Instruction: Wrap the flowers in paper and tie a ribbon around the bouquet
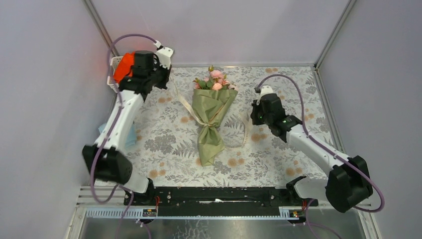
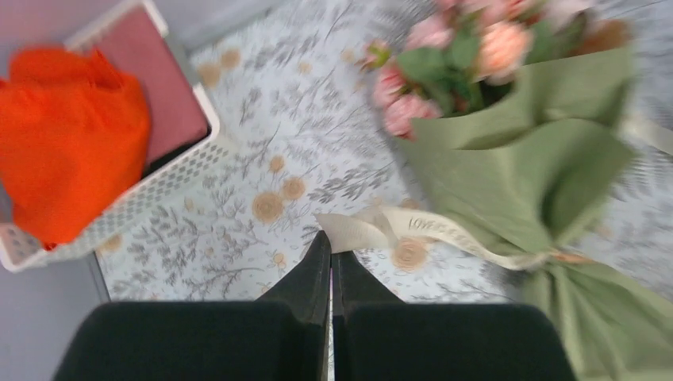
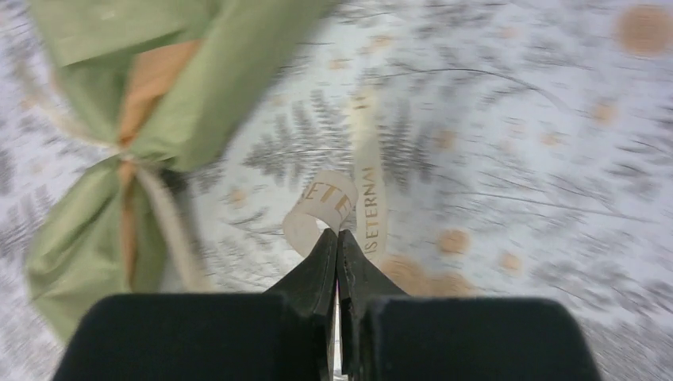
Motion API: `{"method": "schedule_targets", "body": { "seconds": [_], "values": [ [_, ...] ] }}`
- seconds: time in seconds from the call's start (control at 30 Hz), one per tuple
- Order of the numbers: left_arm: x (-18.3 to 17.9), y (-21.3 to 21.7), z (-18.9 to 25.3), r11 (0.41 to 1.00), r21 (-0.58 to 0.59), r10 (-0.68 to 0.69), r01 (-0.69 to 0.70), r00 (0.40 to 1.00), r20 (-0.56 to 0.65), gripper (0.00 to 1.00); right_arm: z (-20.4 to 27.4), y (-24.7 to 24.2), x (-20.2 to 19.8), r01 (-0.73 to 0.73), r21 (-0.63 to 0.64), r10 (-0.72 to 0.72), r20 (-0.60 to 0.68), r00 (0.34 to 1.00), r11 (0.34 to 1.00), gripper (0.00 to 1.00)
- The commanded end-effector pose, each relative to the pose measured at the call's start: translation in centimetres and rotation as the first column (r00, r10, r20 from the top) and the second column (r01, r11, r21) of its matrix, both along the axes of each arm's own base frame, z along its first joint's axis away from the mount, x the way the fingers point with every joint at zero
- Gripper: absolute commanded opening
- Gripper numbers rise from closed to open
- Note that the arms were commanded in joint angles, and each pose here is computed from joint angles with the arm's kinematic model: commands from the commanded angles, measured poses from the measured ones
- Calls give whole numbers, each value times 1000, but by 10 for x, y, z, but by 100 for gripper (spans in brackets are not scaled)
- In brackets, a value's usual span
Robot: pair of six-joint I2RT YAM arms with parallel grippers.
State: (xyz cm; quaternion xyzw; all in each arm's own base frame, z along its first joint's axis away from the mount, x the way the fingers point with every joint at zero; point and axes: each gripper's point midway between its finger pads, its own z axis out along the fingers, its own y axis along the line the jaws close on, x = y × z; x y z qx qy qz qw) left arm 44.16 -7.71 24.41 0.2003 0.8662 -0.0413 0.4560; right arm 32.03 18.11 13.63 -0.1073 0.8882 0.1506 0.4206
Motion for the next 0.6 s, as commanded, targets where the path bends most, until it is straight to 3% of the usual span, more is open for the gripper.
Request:
{"method": "schedule_targets", "body": {
  "seconds": [0.0, 0.03, 0.07, 0.13, 0.17, 0.23, 0.27, 0.33, 0.37, 0.43, 0.5, 0.57],
  "values": [
    [-71, -31, 39, 974, -60, -221, 220, 975, -8, 0, -1, -67, -10, 231, -146, -231, 15, 973, 962, 30],
    [-81, -33, 39, 969, -77, -239, 236, 970, -38, 0, 0, -77, -11, 258, -172, -258, 28, 966, 951, 53],
    [-89, -36, 39, 963, -97, -257, 251, 965, -55, 0, 2, -85, -12, 278, -191, -277, 34, 960, 941, 68],
    [-105, -44, 40, 947, -137, -304, 292, 950, -77, 0, 20, -101, -7, 326, -195, -314, 92, 945, 925, 80],
    [-113, -47, 42, 938, -155, -327, 311, 941, -90, 0, 37, -104, -1, 335, -191, -309, 153, 939, 923, 94],
    [-125, -50, 51, 928, -181, -348, 326, 932, -100, 0, 77, -95, 15, 294, -148, -243, 289, 926, 944, 99],
    [-129, -51, 56, 925, -189, -353, 331, 931, -98, 0, 94, -79, 22, 199, -132, -144, 340, 929, 971, 100],
    [-138, -54, 69, 914, -209, -372, 348, 924, -88, 0, 116, -15, 22, -131, -112, 165, 395, 904, 985, 99],
    [-143, -57, 74, 906, -224, -385, 359, 919, -85, 0, 119, 26, 10, -325, -153, 359, 413, 837, 933, 98],
    [-153, -61, 83, 892, -251, -407, 377, 910, -80, 0, 114, 110, -36, -664, -257, 700, 422, 577, 702, 98],
    [-159, -60, 89, 892, -254, -402, 373, 913, -73, 0, 118, 160, -58, -798, -263, 786, 495, 371, 542, 98],
    [-163, -58, 95, 899, -246, -389, 363, 919, -63, 0, 121, 191, -57, -848, -213, 772, 560, 300, 485, 97]
  ]
}}
